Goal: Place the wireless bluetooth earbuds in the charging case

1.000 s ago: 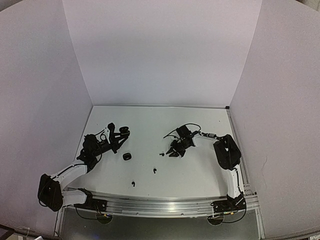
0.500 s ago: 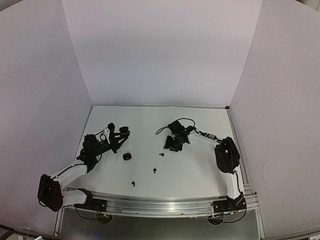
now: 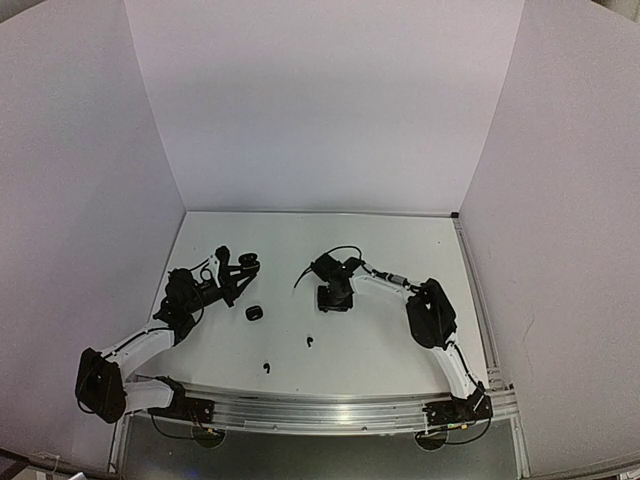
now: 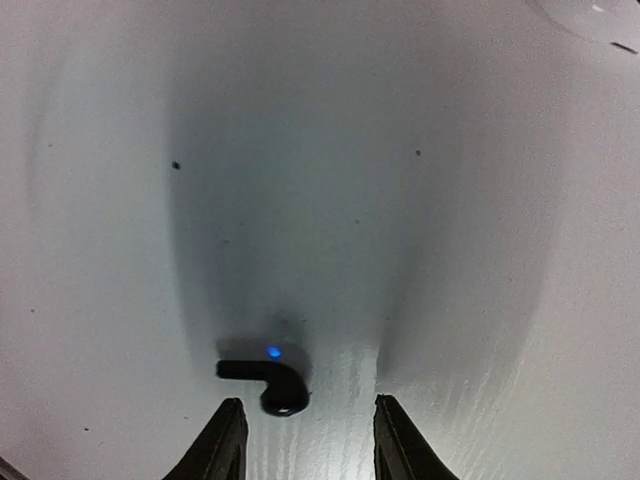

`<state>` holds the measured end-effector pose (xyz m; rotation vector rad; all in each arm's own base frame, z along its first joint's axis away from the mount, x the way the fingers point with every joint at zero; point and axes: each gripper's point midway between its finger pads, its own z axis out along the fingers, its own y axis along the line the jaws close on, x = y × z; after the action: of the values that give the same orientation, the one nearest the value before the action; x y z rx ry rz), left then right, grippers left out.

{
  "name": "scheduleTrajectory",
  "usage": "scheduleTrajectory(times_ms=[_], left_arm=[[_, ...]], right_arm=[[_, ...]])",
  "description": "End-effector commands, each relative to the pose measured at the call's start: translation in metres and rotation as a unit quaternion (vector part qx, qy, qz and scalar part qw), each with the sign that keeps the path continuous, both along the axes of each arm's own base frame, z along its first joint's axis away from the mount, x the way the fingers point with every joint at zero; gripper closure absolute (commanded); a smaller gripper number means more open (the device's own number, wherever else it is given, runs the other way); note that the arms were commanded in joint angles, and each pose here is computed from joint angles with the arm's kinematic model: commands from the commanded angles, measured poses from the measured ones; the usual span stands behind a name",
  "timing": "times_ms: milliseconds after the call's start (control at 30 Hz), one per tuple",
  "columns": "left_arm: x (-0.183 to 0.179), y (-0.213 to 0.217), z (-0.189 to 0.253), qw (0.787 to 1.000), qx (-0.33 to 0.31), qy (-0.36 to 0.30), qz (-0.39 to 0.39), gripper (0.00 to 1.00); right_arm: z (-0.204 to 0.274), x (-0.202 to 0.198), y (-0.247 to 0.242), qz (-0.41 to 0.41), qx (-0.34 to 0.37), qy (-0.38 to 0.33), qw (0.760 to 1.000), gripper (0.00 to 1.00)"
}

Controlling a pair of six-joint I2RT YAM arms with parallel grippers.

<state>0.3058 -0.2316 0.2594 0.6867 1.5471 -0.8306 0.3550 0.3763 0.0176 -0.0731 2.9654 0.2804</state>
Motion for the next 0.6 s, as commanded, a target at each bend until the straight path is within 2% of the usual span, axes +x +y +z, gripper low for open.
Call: scheduleTrajectory(times_ms=[0, 267, 567], left_arm=[[-0.001, -0.003, 0.026, 0.999, -0.01, -0.036, -0.01, 1.0], [-0.001, -0.003, 0.027, 0.999, -0.008, -0.038, -0.01, 1.0], [-0.001, -0.003, 0.027, 0.999, -0.007, -0.037, -0.009, 1.0]], right_arm=[[0.002, 0.005, 0.0, 0.004, -0.008, -0.001, 1.0, 0.62], [-0.005, 0.005, 0.002, 0.025, -0.008, 0.005, 1.0, 0.68], [-0.008, 0.008, 0.001, 0.037, -0.004, 0.01, 0.999, 0.8]])
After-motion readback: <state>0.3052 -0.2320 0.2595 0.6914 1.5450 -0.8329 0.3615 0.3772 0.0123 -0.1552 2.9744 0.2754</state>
